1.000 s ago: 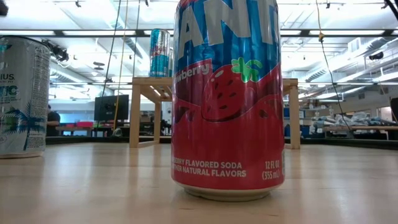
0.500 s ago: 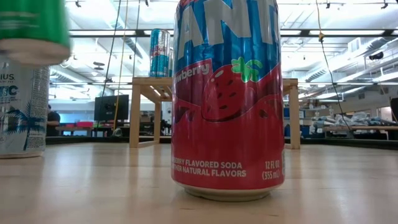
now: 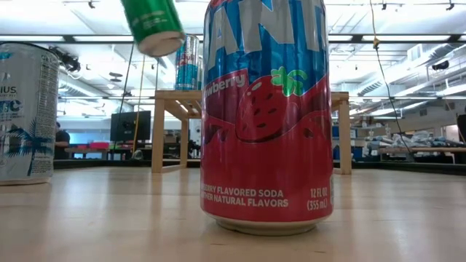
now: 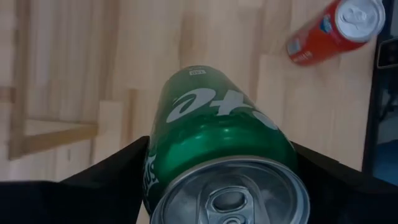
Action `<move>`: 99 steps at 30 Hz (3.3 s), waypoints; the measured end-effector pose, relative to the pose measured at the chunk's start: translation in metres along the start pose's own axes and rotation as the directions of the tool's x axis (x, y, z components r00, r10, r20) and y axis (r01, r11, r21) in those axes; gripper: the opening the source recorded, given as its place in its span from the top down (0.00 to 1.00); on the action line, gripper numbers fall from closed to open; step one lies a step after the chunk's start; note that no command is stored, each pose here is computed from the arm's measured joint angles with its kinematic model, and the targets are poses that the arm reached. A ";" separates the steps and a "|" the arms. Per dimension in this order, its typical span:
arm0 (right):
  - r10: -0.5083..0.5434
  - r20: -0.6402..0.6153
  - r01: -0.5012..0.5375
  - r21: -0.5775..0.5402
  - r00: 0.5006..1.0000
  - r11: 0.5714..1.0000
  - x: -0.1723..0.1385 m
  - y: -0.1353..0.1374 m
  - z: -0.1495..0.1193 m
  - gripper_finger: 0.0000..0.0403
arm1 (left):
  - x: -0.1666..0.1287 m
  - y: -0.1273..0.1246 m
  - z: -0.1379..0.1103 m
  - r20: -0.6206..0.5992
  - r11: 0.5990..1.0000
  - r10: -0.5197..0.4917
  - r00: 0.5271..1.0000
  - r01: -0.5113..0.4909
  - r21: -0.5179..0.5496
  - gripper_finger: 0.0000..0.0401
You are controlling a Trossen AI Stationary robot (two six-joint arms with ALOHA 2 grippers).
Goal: Place canned beverage on shelf
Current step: Put the green soda can on the shelf aligned with the other green soda can
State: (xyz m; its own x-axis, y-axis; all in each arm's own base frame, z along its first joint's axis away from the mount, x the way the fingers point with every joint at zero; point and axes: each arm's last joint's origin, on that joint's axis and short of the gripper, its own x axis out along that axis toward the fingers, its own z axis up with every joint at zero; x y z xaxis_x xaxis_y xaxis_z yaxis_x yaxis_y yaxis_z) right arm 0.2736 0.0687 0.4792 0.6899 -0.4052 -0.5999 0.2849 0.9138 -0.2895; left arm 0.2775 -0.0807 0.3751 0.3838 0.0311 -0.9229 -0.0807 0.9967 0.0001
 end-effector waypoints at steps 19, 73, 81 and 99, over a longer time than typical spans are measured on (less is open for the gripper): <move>0.164 0.113 -0.170 0.050 0.980 0.984 -0.057 -0.070 -0.065 0.06 | 0.000 0.031 0.010 0.003 0.999 0.035 0.999 -0.035 0.027 0.21; 0.456 0.419 -0.475 -0.064 0.785 0.877 0.142 0.030 -0.100 0.06 | 0.012 0.042 0.058 0.343 0.964 -0.039 0.938 -0.055 0.261 0.21; 0.487 0.422 -0.516 -0.052 0.764 0.855 0.150 0.033 -0.099 0.06 | 0.019 0.040 0.061 0.329 0.965 -0.039 0.944 -0.050 0.258 0.21; 0.525 0.375 -0.549 -0.049 0.764 0.835 0.164 0.042 -0.104 0.06 | 0.022 0.038 0.068 0.371 0.972 -0.071 0.926 -0.020 0.235 0.18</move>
State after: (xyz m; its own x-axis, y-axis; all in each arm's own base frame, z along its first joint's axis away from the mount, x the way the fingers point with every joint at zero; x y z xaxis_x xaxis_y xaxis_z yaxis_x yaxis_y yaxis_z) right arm 0.3290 0.0377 0.2913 0.9262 0.1804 -0.3311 -0.1734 0.9835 0.0508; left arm 0.3453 -0.0367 0.3807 0.7020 -0.0141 -0.7120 0.1299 0.9856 0.1085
